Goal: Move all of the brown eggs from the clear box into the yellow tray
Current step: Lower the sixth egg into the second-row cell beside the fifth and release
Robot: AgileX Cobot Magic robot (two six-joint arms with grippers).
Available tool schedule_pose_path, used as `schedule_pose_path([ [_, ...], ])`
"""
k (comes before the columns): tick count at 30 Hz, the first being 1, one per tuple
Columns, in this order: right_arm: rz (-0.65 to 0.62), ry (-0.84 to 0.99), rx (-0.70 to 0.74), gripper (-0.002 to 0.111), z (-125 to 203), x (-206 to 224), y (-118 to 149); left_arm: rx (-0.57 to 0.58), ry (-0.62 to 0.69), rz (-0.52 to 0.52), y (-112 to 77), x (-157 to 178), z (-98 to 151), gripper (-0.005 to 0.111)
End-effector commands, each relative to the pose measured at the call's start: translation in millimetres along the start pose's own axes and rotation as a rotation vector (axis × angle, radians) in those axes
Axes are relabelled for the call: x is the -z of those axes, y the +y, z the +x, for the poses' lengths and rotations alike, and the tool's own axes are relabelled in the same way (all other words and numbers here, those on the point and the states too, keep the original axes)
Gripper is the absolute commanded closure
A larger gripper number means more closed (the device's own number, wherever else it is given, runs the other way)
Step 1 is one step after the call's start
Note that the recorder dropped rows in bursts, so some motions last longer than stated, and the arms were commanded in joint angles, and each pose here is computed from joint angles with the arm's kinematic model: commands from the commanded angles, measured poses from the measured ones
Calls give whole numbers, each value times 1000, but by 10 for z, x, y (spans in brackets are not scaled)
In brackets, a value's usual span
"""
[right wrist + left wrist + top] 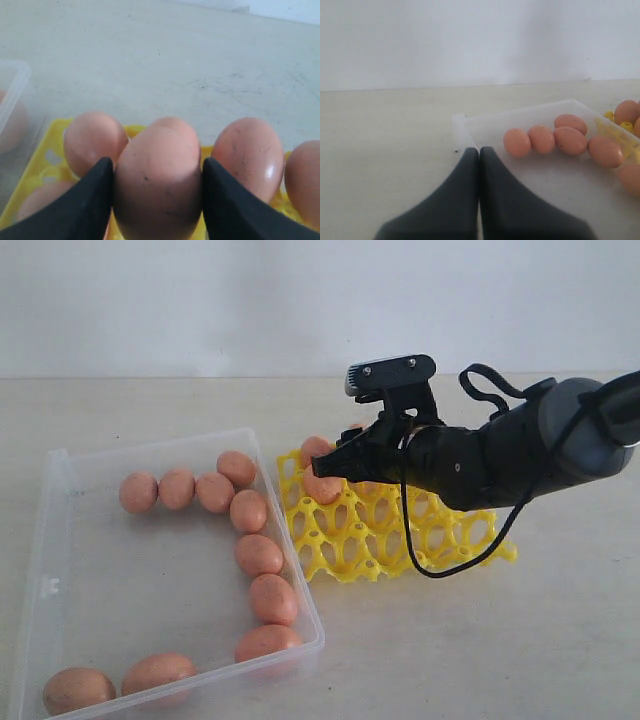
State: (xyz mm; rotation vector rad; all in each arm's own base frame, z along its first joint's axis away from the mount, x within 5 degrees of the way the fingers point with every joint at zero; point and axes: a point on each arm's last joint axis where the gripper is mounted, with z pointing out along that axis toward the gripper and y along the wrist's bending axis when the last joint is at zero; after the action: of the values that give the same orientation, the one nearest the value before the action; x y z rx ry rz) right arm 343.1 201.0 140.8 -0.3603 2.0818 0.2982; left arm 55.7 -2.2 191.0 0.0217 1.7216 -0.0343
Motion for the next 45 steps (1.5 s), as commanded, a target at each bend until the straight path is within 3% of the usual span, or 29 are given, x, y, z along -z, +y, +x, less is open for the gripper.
schedule_pose_path([
  [1,24,-93,9,109,19,44,-43,4,-7,5,-3,4,-11,111],
  [6,35,-169,-27,109,167,137,-92,4,-7,5,-3,4,-11,111],
  [14,-14,-240,-54,109,106,151,-52,4,-7,5,-3,4,-11,111],
  [45,-52,-184,-77,109,283,45,-26,4,-7,5,-3,4,-11,111],
])
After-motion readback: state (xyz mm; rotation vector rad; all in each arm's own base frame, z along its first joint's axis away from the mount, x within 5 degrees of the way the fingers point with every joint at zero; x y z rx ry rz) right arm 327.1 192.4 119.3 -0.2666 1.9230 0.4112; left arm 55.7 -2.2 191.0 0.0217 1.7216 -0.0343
